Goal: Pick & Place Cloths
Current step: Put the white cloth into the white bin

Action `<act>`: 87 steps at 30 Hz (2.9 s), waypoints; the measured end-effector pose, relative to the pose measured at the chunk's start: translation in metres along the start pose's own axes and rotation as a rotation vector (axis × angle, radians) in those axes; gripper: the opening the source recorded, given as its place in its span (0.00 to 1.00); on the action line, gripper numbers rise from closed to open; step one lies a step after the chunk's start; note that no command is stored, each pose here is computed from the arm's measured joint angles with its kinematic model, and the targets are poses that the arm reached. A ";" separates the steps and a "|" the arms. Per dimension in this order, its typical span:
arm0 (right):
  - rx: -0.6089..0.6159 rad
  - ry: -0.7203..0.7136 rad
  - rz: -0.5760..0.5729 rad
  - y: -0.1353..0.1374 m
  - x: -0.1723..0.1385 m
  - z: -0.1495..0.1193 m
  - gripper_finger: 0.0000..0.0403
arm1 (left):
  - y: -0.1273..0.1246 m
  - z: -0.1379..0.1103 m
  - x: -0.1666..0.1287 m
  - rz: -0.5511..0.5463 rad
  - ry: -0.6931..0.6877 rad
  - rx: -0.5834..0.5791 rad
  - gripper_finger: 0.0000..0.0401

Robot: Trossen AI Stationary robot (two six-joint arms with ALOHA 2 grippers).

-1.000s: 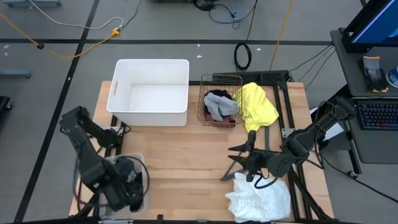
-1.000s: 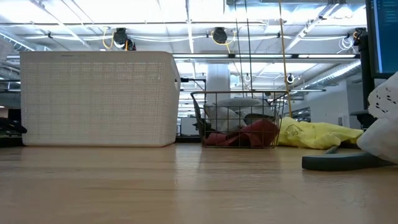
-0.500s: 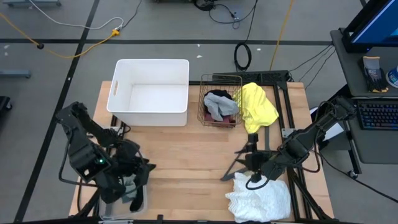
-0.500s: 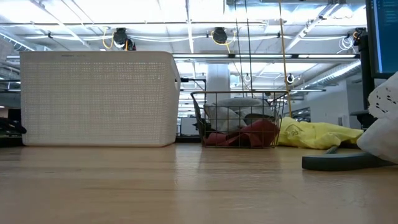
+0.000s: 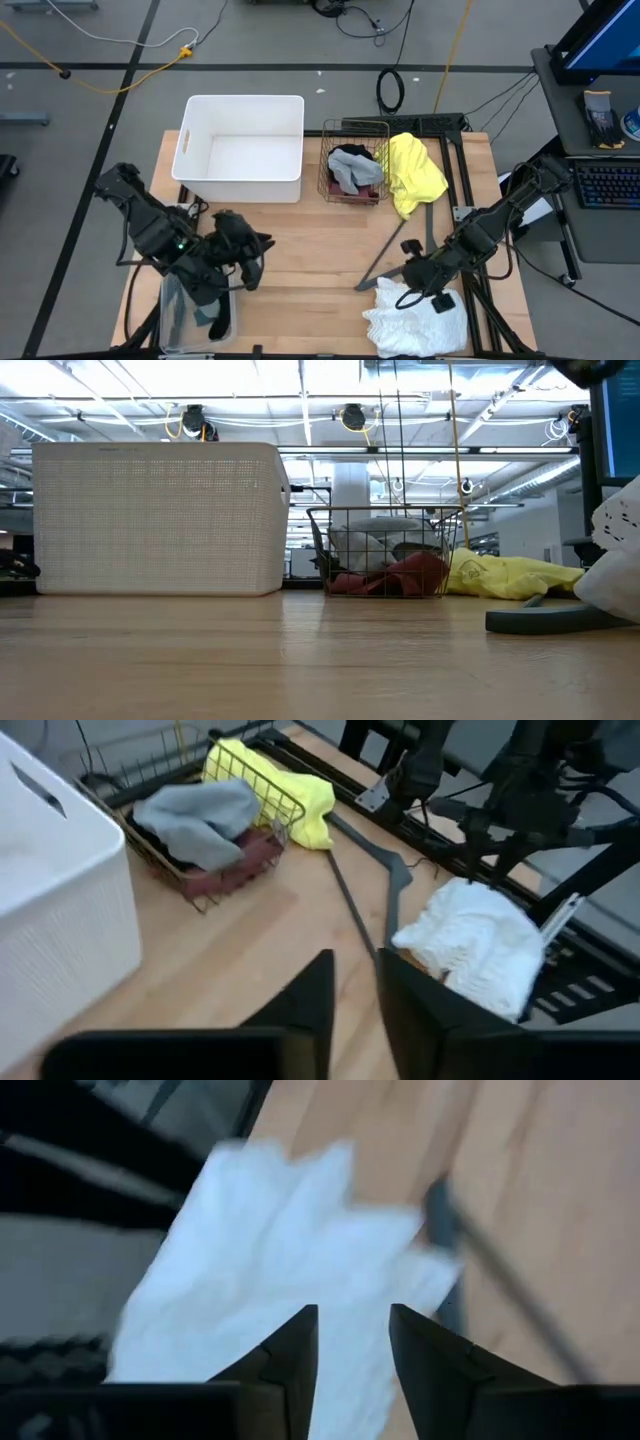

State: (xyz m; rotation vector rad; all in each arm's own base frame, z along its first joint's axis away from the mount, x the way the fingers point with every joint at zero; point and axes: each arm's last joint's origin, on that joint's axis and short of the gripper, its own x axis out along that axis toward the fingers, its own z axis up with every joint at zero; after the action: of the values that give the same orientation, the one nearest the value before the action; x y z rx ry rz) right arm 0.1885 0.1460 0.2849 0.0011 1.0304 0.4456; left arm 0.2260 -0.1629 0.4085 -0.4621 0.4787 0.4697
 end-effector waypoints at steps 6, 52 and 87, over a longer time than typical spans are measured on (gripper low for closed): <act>0.106 0.180 0.078 -0.001 -0.001 -0.014 0.27 | 0.002 0.002 0.007 0.028 -0.030 0.085 0.02; 0.061 0.260 0.037 0.000 0.110 -0.069 0.53 | -0.002 -0.022 0.035 0.028 -0.091 0.065 0.04; 0.240 -0.273 0.336 0.003 0.010 -0.052 0.08 | -0.008 0.007 0.058 -0.140 -0.039 -0.054 0.07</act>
State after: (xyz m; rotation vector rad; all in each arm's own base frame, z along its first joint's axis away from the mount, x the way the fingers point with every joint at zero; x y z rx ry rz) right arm 0.1487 0.1418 0.2497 0.4441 0.8090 0.6053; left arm 0.2779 -0.1478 0.3857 -0.5338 0.3934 0.3569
